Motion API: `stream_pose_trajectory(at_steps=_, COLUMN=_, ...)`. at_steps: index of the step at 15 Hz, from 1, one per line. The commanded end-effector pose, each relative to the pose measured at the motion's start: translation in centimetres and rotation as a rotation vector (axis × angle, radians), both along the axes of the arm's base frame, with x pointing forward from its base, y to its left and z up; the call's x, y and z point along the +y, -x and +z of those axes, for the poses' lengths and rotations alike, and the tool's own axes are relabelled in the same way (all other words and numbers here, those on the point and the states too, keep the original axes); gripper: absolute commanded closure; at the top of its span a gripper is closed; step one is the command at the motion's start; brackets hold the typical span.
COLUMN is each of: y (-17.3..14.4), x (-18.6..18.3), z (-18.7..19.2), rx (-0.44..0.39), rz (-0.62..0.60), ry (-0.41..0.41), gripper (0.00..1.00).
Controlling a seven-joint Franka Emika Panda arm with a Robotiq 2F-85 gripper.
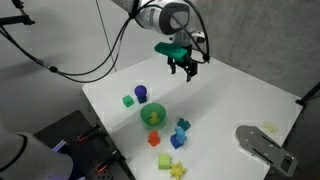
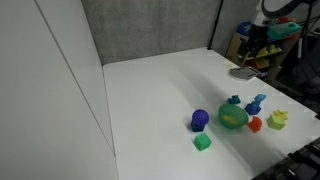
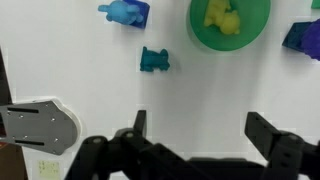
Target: Remove the green bear toy from the green bowl and put it on the table
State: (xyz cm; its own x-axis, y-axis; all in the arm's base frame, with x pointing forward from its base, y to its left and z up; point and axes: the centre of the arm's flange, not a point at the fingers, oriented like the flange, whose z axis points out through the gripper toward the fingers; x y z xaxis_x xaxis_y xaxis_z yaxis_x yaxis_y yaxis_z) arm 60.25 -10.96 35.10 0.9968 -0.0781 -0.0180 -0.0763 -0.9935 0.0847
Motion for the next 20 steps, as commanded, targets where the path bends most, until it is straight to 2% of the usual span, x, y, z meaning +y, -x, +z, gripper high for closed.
stream_pose_trajectory(at_steps=1, y=3.4, x=1.0, z=5.7, rx=0.012, rz=0.006, ry=0.013, gripper=0.00)
stream_pose_trajectory(at_steps=7, y=8.0, x=1.6, z=12.9, rx=0.017, rz=-0.024, ry=-0.010, gripper=0.00)
stream_pose_trajectory(at_steps=14, y=11.8, x=1.9, z=20.6, rx=0.011, rz=-0.059, ry=-0.026, gripper=0.00)
stream_pose_trajectory(at_steps=18, y=13.6, x=2.0, z=21.9, rx=0.030, rz=-0.055, ry=-0.044, gripper=0.00)
stream_pose_trajectory(at_steps=20, y=13.1, x=1.9, z=21.3, rx=0.023, rz=-0.043, ry=-0.036, gripper=0.00)
